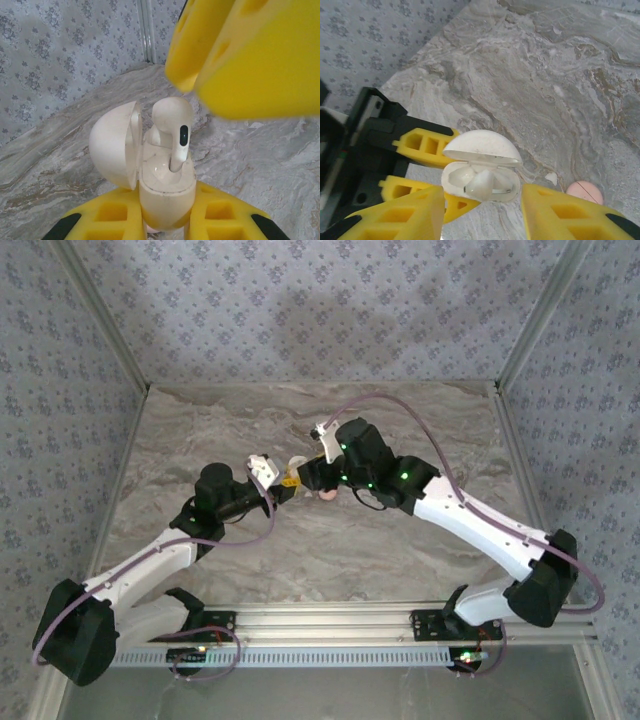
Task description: Insert the wireless bluetooth earbuds into the charging case
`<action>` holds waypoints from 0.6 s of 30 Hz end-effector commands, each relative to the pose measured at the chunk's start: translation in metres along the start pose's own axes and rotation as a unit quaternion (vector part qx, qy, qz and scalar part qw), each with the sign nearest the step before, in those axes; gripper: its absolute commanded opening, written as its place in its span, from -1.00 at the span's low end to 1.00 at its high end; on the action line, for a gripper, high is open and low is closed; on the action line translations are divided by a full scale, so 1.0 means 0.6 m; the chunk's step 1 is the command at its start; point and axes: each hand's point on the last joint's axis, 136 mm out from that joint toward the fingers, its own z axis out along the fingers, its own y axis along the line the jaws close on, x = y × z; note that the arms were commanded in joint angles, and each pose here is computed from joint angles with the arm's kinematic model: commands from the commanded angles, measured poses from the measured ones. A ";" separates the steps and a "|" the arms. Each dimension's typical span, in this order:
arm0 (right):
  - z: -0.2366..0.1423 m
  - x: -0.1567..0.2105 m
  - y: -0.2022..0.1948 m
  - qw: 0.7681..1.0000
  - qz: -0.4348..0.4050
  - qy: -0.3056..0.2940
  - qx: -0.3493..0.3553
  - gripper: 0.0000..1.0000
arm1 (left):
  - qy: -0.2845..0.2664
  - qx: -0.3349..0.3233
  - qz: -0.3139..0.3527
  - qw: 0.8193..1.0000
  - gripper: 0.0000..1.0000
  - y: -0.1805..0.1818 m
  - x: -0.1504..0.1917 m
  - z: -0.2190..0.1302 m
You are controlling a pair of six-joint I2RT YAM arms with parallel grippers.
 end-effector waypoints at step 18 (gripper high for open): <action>-0.016 -0.008 0.005 0.989 0.120 -0.004 -0.085 -0.53 | -0.021 0.007 0.009 1.000 -0.73 -0.001 -0.025 -0.002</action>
